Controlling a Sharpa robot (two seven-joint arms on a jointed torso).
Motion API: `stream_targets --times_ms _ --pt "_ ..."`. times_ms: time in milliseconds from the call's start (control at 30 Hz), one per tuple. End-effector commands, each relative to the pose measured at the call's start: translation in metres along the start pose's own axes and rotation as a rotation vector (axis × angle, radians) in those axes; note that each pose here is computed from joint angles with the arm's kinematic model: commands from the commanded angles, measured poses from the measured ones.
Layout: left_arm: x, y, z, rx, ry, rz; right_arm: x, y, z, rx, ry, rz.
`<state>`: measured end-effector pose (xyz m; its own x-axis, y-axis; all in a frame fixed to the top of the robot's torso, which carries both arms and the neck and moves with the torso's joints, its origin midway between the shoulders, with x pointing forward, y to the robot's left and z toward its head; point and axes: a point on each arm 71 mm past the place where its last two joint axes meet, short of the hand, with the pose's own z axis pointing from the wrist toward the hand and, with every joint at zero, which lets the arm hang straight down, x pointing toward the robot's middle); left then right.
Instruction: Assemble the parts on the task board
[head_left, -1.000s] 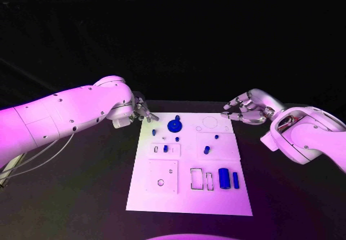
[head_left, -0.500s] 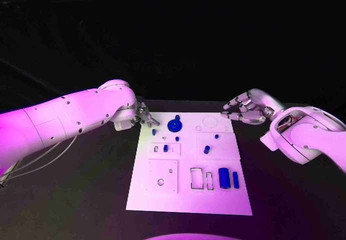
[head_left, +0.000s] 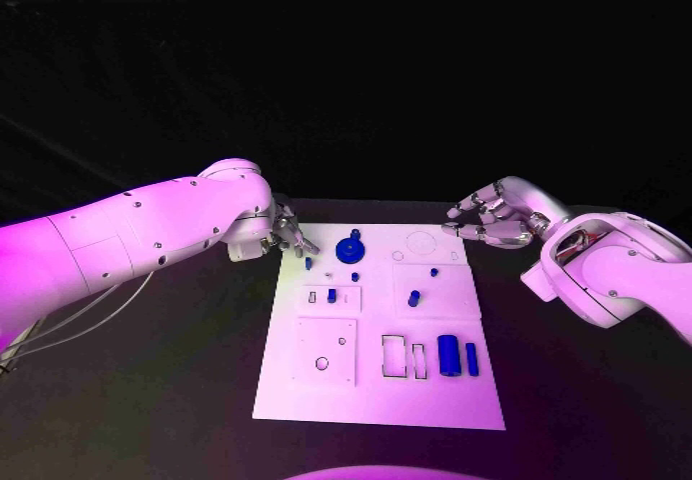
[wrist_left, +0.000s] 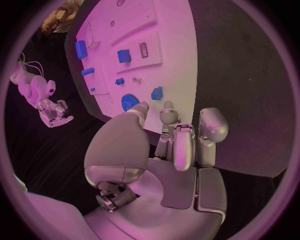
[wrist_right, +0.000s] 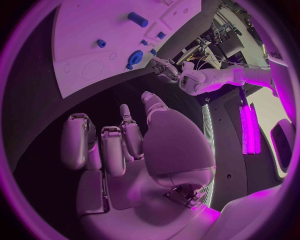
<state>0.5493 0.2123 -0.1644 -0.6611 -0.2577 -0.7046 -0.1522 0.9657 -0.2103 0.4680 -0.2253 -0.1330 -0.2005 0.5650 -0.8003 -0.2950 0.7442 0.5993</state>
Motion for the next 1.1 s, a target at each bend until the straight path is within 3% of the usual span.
stream_targets --times_ms 33,1100 --pt "0.0030 -0.0021 -0.0002 0.004 0.028 0.030 0.0009 0.0011 -0.0001 -0.008 0.007 -0.002" --pt "0.0066 -0.0056 -0.0001 0.012 0.043 0.041 0.0017 0.0019 0.0004 -0.009 0.009 -0.001"
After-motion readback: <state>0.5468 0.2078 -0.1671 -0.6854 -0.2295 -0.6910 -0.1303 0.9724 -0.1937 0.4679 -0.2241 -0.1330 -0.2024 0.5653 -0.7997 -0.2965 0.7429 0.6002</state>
